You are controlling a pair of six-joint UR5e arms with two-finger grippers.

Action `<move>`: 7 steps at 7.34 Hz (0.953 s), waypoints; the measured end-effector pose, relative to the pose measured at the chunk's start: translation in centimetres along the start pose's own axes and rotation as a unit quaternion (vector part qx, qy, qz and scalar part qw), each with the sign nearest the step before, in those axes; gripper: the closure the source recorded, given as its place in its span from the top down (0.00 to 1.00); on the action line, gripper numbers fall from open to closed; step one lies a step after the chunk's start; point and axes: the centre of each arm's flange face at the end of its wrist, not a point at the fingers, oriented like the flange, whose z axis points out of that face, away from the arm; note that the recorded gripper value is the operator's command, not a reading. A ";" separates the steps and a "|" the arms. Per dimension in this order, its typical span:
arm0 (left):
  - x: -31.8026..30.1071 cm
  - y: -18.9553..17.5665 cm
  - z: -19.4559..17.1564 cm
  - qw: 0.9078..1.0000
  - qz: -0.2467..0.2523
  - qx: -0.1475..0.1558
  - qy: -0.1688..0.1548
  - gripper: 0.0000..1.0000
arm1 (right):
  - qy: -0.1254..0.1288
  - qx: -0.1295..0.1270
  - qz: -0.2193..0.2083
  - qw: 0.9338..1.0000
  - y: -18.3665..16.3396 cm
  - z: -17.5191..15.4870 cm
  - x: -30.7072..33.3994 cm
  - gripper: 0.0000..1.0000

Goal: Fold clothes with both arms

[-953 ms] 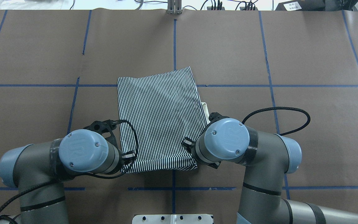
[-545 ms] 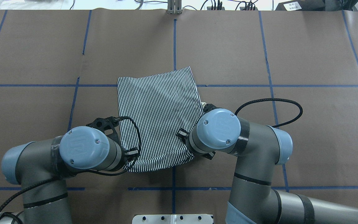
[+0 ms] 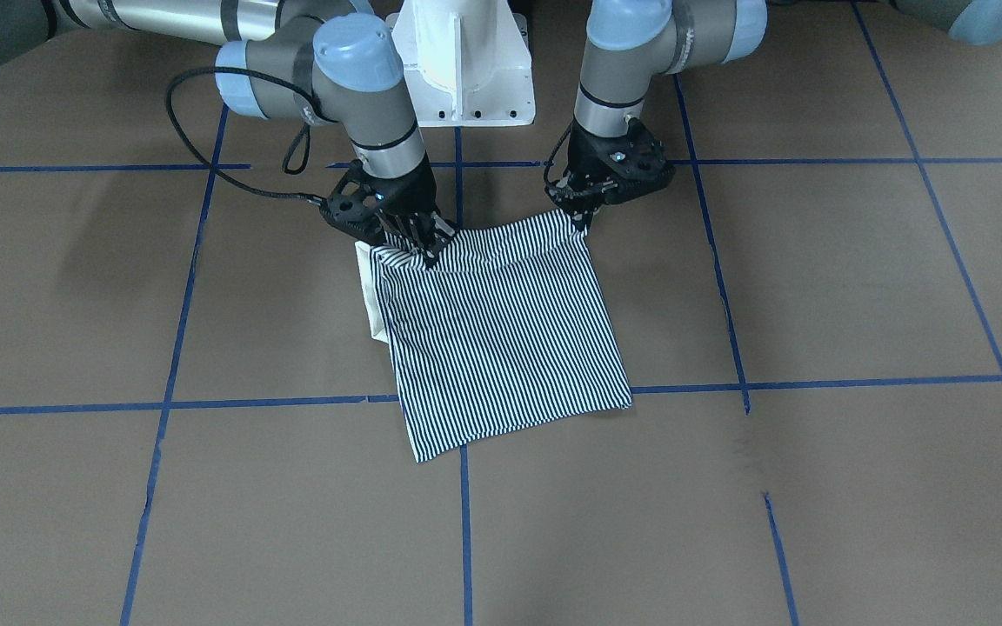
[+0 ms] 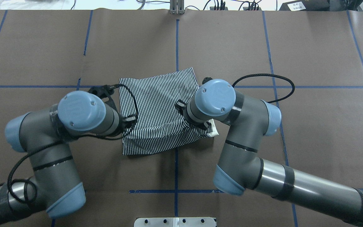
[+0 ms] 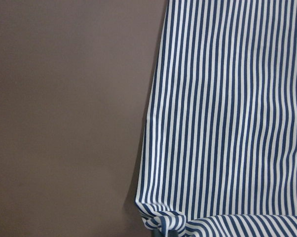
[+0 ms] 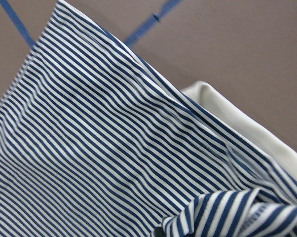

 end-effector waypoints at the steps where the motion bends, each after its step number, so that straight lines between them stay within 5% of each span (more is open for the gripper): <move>1: 0.4 -5.8 1.5 0.999 0.006 0.030 0.007 1.00 | -0.022 0.019 0.000 1.000 -3.8 2.0 -3.7 0.99; 3: -1.2 -16.9 2.0 0.994 0.059 0.088 0.004 1.00 | -0.052 0.073 -0.024 0.996 -11.3 5.6 -7.5 1.00; 5: -2.0 -19.9 1.7 0.991 0.079 0.103 0.004 1.00 | -0.057 0.108 -0.065 0.990 -14.1 5.9 -8.3 1.00; 7: -2.1 -20.3 1.5 0.991 0.083 0.104 0.005 1.00 | -0.058 0.116 -0.091 0.987 -15.2 5.1 -8.8 1.00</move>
